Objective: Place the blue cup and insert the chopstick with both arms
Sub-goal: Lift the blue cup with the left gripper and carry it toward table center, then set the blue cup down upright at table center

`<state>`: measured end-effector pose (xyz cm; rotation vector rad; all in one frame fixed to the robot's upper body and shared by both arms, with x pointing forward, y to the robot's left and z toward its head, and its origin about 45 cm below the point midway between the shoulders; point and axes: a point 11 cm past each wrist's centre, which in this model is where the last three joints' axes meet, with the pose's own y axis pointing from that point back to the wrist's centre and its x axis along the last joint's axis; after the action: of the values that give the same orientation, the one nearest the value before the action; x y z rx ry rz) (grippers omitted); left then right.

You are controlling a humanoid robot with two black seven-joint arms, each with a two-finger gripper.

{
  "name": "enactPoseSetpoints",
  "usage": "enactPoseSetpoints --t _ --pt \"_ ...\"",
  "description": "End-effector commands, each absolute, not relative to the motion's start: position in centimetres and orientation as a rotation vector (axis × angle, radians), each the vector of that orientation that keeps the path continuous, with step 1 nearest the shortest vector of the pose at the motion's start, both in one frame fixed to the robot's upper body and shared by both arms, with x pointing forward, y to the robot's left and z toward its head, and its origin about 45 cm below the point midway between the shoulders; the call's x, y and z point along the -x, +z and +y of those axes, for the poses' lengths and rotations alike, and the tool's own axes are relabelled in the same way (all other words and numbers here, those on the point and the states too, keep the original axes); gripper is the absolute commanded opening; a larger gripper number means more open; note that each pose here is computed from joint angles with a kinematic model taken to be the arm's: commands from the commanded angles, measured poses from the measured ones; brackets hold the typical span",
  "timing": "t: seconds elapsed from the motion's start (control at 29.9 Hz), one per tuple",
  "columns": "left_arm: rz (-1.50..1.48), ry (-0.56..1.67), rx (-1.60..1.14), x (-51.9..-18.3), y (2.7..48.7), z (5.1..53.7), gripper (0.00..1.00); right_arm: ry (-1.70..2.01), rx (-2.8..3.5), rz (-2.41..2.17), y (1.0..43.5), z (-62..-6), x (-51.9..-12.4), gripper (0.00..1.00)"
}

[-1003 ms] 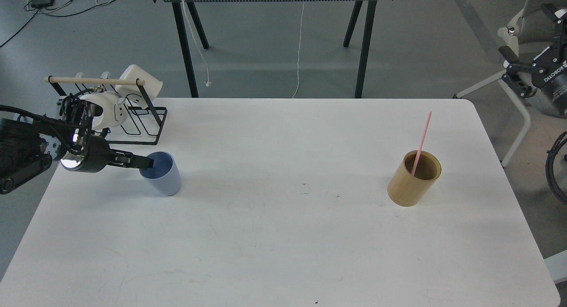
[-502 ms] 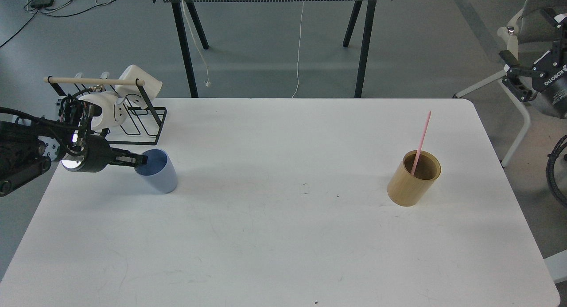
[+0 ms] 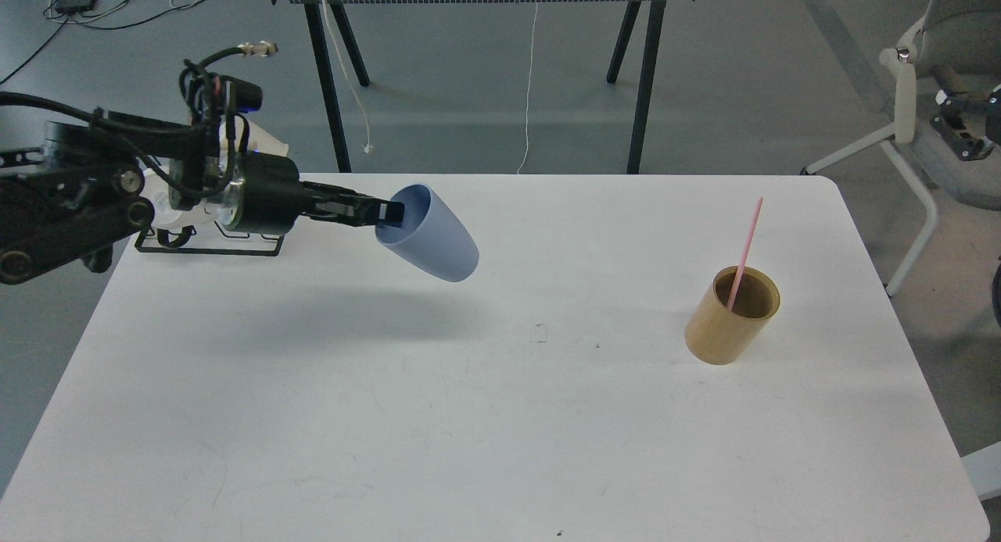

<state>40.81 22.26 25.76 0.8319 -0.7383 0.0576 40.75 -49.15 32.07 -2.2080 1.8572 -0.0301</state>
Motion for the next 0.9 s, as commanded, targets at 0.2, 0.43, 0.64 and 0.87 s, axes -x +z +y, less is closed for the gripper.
enactPoseSetpoints --t 0.2,0.43,0.64,0.87 --pt "-0.849 -0.178 -0.973 -42.8 19.3 10.3 0.0 -0.067 2.091 2.008 32.1 -53.4 -39.9 0.97" --pt "-0.901 -0.202 -1.125 -44.4 18.2 11.6 0.0 -0.065 2.091 2.012 32.0 -53.5 -39.8 0.97" --pt "-0.915 -0.188 -1.208 -45.5 18.1 13.7 0.0 -0.066 2.092 2.014 32.0 -53.6 -39.8 0.97" --pt "-0.903 -0.207 -1.203 -45.0 17.5 13.6 0.0 -0.065 2.095 2.015 32.0 -53.5 -39.8 0.97"
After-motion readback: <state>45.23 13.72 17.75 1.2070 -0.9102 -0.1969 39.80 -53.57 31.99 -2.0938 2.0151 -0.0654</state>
